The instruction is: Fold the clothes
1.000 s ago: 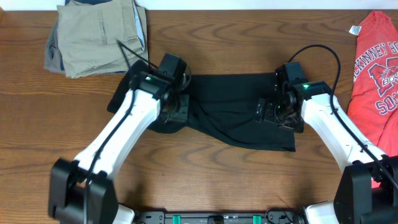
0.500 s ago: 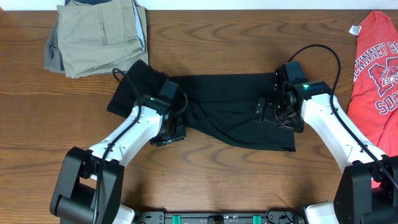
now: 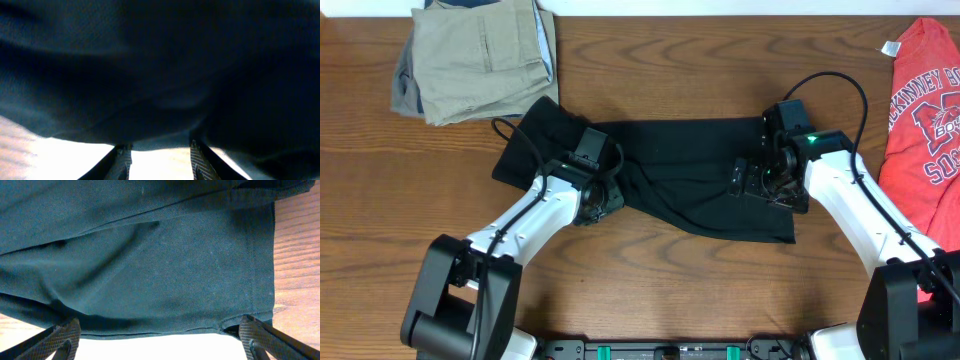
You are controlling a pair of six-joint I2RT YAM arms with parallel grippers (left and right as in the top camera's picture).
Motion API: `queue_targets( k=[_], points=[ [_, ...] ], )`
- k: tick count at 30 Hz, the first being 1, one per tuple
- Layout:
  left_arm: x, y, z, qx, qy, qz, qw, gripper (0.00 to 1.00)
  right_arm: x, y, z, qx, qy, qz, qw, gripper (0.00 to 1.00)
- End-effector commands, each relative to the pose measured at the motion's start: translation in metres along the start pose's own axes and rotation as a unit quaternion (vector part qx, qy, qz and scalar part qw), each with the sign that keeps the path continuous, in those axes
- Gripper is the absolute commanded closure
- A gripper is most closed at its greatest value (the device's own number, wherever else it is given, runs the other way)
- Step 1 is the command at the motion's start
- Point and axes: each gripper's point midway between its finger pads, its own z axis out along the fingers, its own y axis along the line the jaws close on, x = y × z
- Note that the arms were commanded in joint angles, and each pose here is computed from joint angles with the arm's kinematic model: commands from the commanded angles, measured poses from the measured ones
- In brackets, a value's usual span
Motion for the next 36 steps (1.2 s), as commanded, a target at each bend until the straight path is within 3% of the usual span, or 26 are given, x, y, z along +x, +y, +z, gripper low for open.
queue_targets(
  k=[1, 11, 18, 22, 36],
  points=[
    [0.000, 0.007, 0.013, -0.015, 0.007, -0.024, 1.000, 0.60, 0.002, 0.000, 0.002, 0.006, 0.002, -0.008, 1.000, 0.01],
    [0.001, 0.016, 0.030, -0.041, 0.011, -0.029, 0.999, 0.61, 0.002, 0.000, 0.002, 0.007, 0.003, -0.011, 1.000, 0.01],
    [0.011, 0.027, 0.024, -0.062, 0.031, -0.017, 0.997, 0.87, 0.002, 0.000, 0.002, 0.006, 0.002, -0.011, 1.000, 0.01],
    [0.013, 0.028, 0.020, -0.065, 0.034, -0.012, 0.997, 0.94, 0.002, 0.000, 0.002, 0.006, 0.002, -0.011, 1.000, 0.01],
    [0.024, 0.036, -0.011, -0.080, 0.052, 0.021, 0.995, 0.94, 0.002, 0.000, 0.002, 0.007, 0.003, -0.011, 1.000, 0.01]
  ],
)
